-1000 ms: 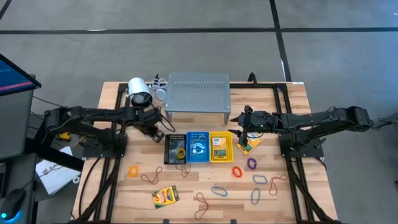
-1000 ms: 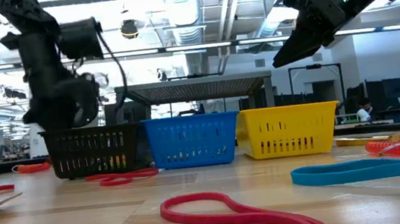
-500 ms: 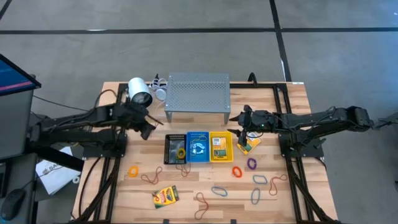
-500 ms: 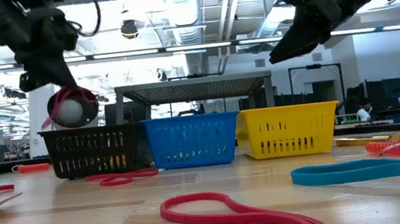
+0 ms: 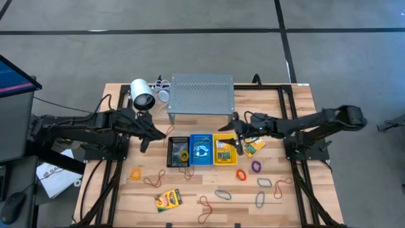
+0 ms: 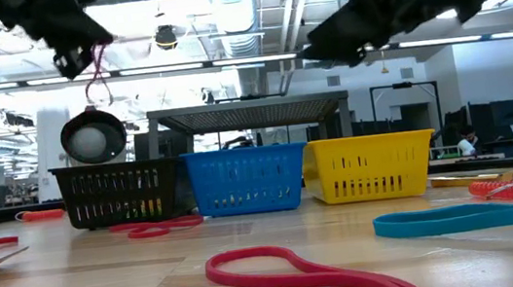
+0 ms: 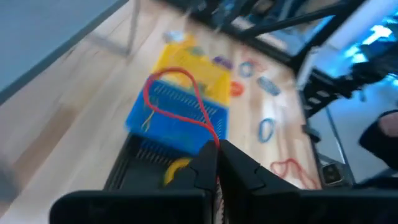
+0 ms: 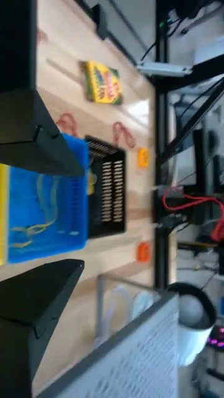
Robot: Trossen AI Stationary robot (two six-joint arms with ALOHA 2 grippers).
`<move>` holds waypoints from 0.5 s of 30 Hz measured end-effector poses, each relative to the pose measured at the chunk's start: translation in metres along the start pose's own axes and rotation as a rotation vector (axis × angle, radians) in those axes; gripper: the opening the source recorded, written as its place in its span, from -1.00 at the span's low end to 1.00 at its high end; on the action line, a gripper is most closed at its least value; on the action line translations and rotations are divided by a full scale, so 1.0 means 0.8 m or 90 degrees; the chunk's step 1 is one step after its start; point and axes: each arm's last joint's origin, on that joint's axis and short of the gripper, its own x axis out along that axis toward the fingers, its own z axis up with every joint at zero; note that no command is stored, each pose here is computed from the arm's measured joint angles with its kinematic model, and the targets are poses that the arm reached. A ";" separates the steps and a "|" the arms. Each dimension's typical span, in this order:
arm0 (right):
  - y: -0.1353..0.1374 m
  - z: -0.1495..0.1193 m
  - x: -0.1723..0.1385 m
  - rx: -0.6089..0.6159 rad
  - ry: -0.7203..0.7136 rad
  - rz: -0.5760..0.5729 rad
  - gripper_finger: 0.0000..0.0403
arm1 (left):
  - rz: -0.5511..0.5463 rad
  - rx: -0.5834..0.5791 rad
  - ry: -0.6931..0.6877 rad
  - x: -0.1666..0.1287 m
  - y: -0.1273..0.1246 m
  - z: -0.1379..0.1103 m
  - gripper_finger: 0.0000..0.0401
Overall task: Pick & Place Office Desk Supplies
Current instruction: Put the red rubber band into the blue basket
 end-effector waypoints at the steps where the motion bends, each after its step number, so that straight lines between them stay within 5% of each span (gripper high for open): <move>1: 0.000 -0.003 0.007 0.002 -0.012 0.006 0.11 | -0.014 0.013 -0.014 0.003 -0.004 0.003 -0.99; 15: -0.004 0.004 0.087 0.008 -0.193 0.091 0.11 | -0.073 0.161 -0.077 0.071 -0.024 0.017 -0.99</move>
